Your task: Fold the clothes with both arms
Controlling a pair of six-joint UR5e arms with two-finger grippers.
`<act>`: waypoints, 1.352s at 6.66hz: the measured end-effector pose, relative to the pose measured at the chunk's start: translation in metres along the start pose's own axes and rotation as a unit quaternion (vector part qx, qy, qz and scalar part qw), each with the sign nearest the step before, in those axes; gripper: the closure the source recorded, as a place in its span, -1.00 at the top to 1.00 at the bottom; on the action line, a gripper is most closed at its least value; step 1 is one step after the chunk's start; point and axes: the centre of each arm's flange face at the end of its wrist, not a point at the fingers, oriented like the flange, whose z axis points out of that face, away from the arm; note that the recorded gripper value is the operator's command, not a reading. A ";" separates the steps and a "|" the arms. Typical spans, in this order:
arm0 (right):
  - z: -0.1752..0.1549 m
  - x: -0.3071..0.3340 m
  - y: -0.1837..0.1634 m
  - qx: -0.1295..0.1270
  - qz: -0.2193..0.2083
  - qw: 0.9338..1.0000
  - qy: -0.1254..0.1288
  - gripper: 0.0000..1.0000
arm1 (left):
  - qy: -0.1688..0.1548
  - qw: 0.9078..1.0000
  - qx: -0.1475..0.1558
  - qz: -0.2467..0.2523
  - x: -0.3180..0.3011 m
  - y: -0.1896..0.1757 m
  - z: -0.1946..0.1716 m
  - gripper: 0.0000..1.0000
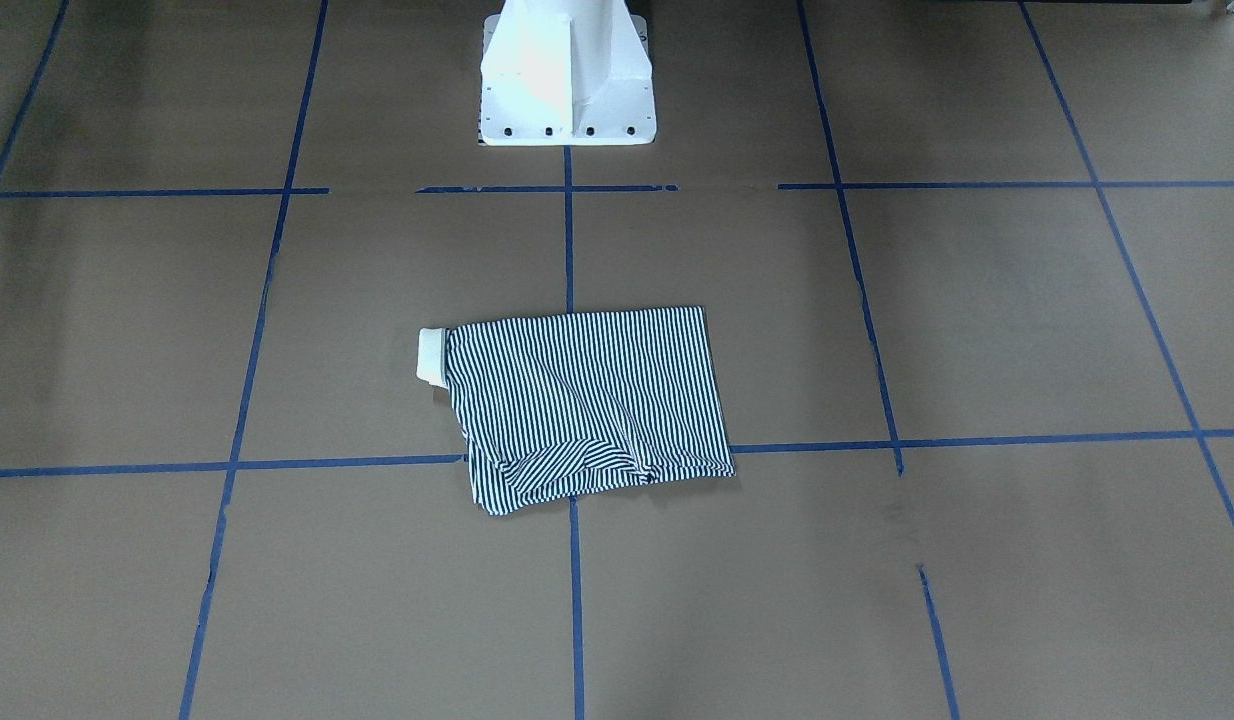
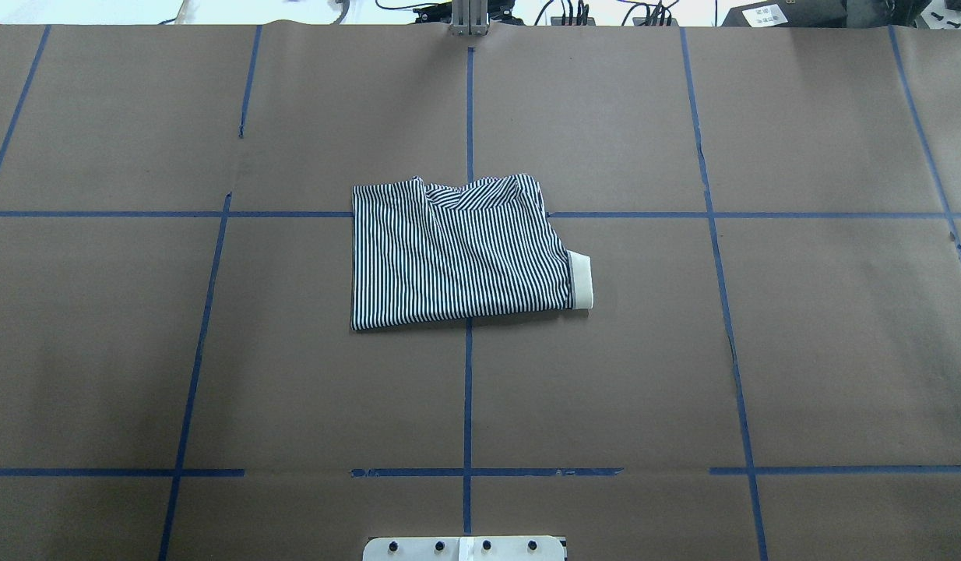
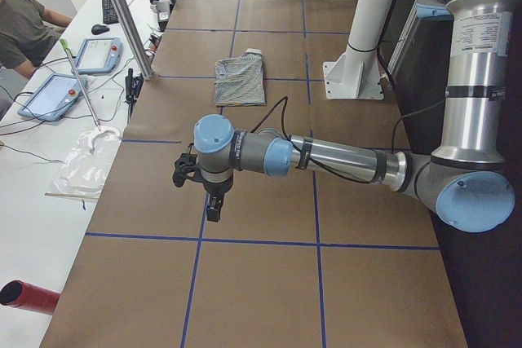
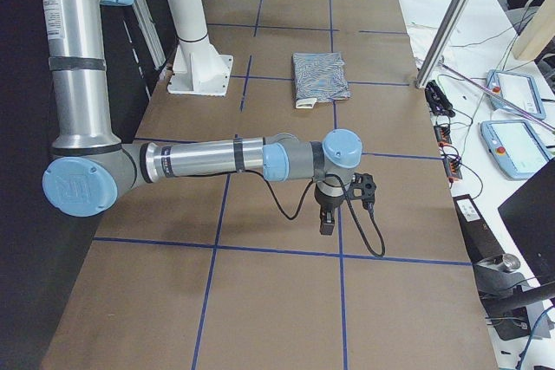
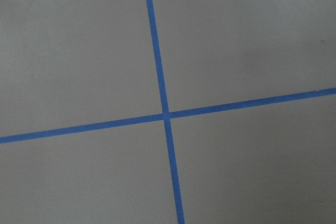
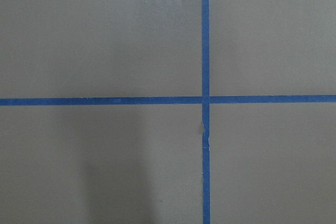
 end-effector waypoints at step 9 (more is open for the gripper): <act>0.031 -0.008 0.021 -0.035 -0.055 0.998 0.003 1.00 | -0.002 0.995 -0.068 -0.067 -0.026 0.038 0.023 1.00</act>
